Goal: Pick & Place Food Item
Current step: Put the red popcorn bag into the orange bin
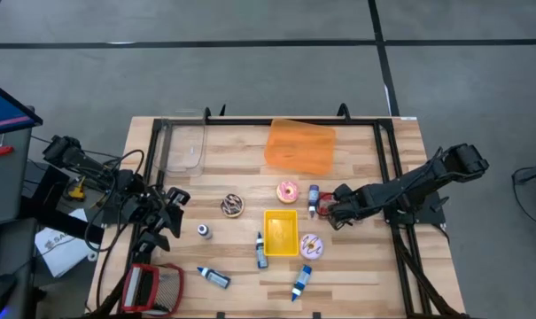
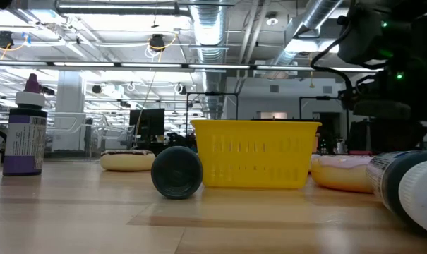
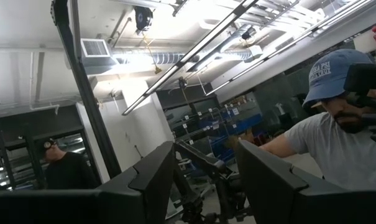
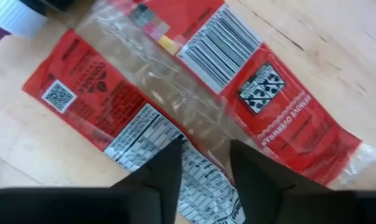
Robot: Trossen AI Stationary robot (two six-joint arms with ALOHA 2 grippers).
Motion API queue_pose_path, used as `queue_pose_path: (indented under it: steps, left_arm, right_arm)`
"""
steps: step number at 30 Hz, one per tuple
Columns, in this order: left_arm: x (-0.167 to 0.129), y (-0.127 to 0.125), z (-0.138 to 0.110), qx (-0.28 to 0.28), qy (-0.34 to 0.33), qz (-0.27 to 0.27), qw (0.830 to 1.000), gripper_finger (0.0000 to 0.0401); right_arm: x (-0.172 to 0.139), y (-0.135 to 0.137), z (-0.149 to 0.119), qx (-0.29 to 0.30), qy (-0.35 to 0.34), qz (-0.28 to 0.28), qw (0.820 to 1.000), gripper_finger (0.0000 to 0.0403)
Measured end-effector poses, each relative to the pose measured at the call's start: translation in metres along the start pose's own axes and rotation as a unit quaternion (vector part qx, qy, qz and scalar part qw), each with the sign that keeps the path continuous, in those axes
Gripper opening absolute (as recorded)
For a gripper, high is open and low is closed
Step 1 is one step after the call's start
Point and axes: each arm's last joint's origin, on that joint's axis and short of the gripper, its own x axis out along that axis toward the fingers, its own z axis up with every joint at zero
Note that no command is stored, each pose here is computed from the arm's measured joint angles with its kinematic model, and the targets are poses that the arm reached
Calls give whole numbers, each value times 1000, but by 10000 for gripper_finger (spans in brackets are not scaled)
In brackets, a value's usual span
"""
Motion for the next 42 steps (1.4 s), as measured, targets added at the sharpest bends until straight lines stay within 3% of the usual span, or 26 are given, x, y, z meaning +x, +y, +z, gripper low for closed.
queue_pose_path:
  steps: [13,24,42]
  left_arm:
    - [0,0,0,0,0,0,1000,171]
    - [0,0,0,0,0,0,1000,171]
    - [0,0,0,-2,0,0,1000,171]
  right_arm:
    - [3,-2,5,-17,-6,-1,1000,8]
    - [-3,-4,4,-18,-37,-45,998,0]
    - [-89,12,21,-35,-123,-118,985,0]
